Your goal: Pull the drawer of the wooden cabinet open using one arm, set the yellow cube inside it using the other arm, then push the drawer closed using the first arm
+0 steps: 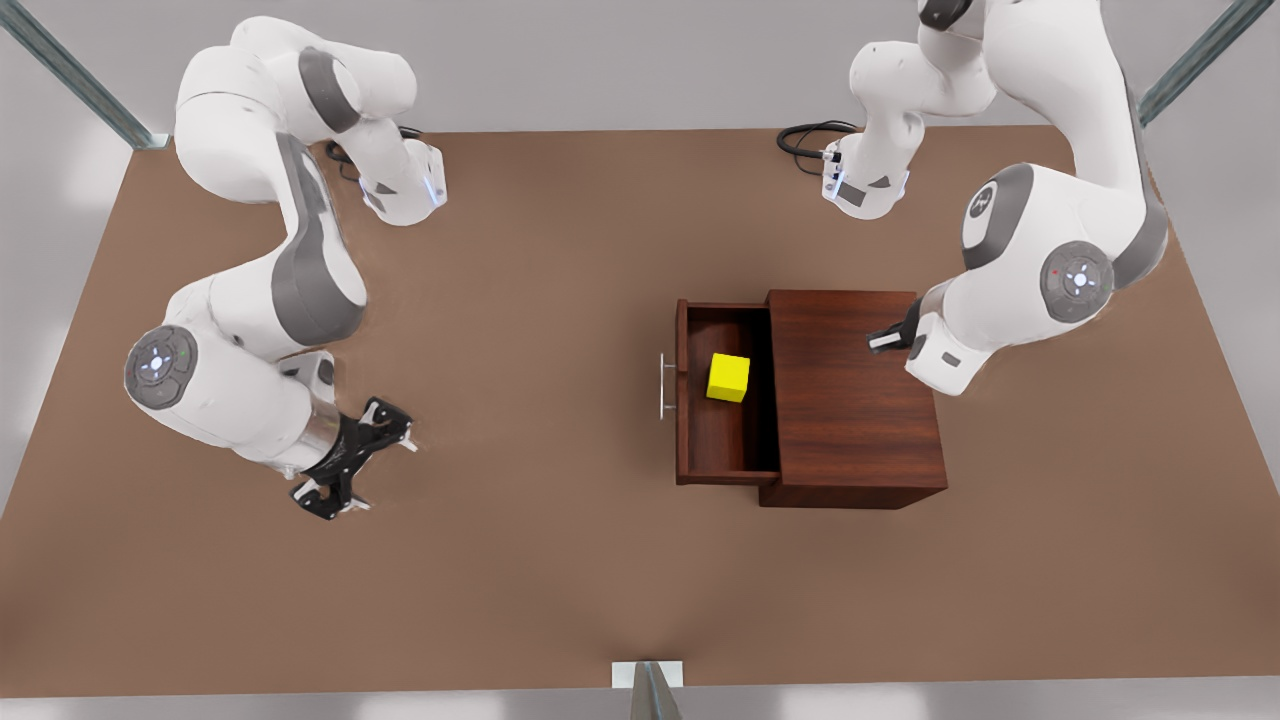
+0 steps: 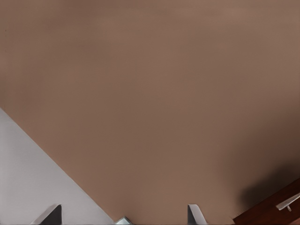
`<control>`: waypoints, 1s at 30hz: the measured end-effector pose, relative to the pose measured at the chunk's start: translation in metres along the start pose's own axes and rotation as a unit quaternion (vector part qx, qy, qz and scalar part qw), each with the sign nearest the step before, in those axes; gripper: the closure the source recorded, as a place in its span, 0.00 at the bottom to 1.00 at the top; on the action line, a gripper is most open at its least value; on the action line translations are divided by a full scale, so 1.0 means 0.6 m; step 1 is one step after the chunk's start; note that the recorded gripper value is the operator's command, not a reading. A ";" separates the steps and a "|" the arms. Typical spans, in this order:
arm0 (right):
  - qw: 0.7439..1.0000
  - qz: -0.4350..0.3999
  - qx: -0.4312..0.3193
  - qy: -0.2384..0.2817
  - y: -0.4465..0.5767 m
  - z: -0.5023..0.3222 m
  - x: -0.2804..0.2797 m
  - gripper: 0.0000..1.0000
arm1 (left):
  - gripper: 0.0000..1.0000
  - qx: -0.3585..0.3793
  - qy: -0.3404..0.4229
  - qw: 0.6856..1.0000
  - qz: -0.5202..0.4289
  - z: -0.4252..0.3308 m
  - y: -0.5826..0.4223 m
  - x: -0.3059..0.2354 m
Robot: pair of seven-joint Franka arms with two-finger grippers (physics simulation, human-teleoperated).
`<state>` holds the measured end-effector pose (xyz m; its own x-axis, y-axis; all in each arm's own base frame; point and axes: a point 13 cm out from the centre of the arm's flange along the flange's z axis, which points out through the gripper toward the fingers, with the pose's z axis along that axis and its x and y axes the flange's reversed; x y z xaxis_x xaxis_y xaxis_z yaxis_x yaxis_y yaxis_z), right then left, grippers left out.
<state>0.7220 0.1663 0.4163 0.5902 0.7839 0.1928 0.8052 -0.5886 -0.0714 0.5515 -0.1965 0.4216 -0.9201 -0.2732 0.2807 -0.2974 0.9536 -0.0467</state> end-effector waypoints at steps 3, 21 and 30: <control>0.992 -0.071 0.017 -0.099 0.078 0.011 -0.259 0.00 | 1.00 -0.013 -0.003 1.000 -0.025 0.057 -0.123 0.059; 0.755 -0.620 0.167 -0.135 -0.018 0.038 -0.452 0.00 | 1.00 0.046 -0.110 0.927 -0.354 0.395 -0.505 0.149; 0.657 -0.723 0.186 -0.109 -0.018 0.038 -0.451 0.00 | 1.00 0.067 -0.153 0.874 -0.457 0.468 -0.500 0.103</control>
<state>0.5546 -0.0352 0.3427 -0.8446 0.5041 0.1807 0.4674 0.8586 -0.2106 0.5120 -0.5352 0.1838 -0.3018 -0.9533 -0.0091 -0.9517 0.3018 -0.0558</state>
